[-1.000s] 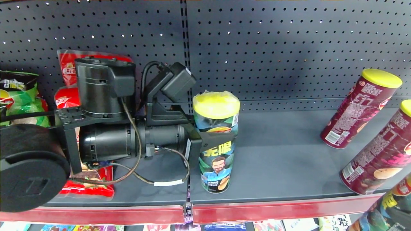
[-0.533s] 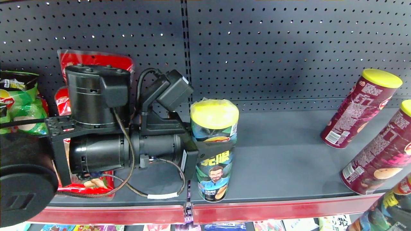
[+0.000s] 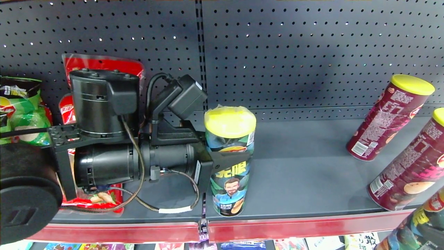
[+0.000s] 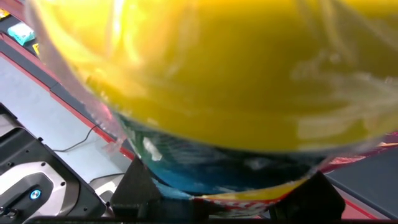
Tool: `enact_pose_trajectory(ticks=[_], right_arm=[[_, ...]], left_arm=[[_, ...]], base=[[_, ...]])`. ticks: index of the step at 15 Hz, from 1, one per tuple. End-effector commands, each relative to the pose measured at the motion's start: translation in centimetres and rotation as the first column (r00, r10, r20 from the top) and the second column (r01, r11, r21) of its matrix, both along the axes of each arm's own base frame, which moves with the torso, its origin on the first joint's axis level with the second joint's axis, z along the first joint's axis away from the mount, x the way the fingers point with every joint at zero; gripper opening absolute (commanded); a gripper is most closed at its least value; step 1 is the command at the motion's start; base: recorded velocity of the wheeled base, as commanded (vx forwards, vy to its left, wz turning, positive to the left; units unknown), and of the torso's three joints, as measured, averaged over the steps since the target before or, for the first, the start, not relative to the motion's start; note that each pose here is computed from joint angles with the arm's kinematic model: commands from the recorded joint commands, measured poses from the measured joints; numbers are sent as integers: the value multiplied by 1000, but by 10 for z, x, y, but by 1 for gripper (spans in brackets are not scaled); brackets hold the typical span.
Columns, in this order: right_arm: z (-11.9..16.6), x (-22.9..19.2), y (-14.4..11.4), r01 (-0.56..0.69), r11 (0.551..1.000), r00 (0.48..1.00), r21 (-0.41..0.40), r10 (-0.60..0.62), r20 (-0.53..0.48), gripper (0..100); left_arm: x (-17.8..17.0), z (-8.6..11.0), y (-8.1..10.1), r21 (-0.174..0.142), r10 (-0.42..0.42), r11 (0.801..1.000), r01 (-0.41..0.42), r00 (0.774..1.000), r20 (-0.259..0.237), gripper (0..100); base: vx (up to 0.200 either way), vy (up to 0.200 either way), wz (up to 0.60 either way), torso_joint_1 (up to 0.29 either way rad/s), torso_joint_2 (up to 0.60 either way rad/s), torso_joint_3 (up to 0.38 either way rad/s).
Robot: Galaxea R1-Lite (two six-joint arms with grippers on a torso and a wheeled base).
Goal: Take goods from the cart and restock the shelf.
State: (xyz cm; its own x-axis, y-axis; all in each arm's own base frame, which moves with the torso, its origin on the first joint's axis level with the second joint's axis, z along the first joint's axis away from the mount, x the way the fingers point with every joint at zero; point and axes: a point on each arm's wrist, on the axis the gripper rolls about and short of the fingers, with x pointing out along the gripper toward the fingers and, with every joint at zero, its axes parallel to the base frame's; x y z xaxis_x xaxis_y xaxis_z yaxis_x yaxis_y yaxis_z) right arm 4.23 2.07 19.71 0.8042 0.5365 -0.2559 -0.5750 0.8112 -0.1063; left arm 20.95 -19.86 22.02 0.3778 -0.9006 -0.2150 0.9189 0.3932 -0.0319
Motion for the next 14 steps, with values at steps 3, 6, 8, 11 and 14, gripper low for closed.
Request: enact_pose_trajectory(ticks=[3,6,8,11,14], right_arm=[[0,0,0,-2,1000,1000,-1,2,0,0],[0,2,1,-2,1000,1000,-4,2,-5,0],[0,2,1,-2,1000,1000,-3,2,-6,0],[-1,3,1,-6,1000,1000,-5,6,-11,0],[8,13,5,-19,1000,1000,-8,19,-22,0]], left_arm=[[-6,0,-5,2,-29,1000,29,1000,2,0],[-7,-4,-4,10,-27,1000,27,1000,-7,0],[-9,-7,-3,19,-29,999,29,999,-15,100],[-11,-9,-1,24,-26,999,26,999,-22,100],[-12,-10,4,29,15,999,-14,1000,-15,100]], base=[[0,0,0,0,0,0],[0,0,0,0,0,0],[0,0,0,0,0,0],[0,0,0,0,0,0],[0,0,0,0,0,0]])
